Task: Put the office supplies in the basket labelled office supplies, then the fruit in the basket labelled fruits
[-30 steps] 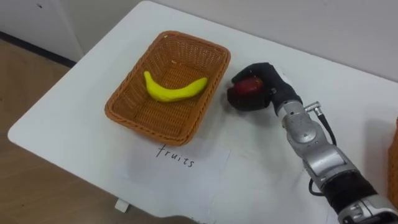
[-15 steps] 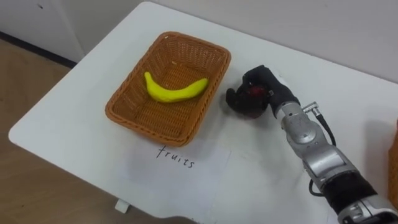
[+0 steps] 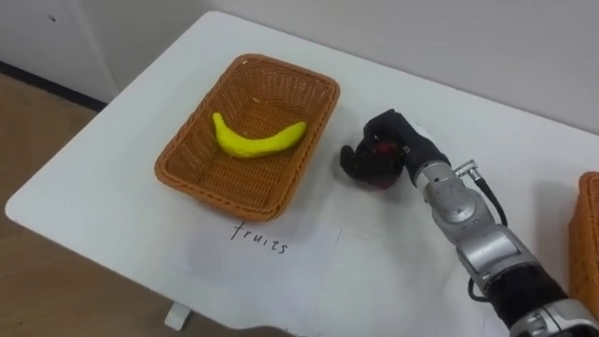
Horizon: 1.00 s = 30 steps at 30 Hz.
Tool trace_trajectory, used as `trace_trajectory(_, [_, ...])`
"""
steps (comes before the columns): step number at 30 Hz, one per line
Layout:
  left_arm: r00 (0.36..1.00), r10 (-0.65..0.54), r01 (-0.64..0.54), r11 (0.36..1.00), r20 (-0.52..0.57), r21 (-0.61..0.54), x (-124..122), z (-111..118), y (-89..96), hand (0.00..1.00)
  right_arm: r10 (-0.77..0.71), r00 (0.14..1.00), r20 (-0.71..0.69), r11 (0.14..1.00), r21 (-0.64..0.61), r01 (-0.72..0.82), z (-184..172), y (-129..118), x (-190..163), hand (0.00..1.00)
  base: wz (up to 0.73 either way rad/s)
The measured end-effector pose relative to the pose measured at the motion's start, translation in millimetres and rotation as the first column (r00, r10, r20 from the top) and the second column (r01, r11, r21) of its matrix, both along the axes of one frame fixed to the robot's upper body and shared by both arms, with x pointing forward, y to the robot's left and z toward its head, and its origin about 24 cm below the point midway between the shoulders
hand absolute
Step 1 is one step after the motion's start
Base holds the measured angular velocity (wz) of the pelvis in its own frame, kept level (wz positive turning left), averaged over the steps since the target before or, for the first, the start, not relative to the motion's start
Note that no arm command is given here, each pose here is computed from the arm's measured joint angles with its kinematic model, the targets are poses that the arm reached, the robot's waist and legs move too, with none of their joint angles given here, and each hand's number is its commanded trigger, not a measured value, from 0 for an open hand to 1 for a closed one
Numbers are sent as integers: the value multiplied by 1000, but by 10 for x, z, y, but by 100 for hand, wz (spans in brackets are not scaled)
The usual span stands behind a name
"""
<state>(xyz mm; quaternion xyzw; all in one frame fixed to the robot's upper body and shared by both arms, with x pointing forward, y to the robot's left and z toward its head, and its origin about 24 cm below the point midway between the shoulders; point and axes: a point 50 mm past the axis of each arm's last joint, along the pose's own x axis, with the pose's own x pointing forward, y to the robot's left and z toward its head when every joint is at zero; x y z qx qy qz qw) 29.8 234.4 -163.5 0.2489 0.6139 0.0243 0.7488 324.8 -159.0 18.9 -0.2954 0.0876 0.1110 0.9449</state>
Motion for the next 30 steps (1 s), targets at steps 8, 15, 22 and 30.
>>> trace_trajectory(8, [1000,14,-14,1000,1,3,-32,4,24,0,2,1000,-13,1000,-11,-2,-17,-85,-39,100,-4])
trace_trajectory(15, [997,71,-71,997,-2,13,-84,12,93,0,15,996,92,999,31,-17,198,-79,-90,100,-8])
trace_trajectory(22, [998,68,-68,998,-4,18,-94,12,96,0,30,987,155,999,34,-36,329,-41,-116,100,-4])
trace_trajectory(30, [998,64,-64,997,2,31,-90,14,94,0,29,976,216,998,44,-40,448,-6,-110,100,1])
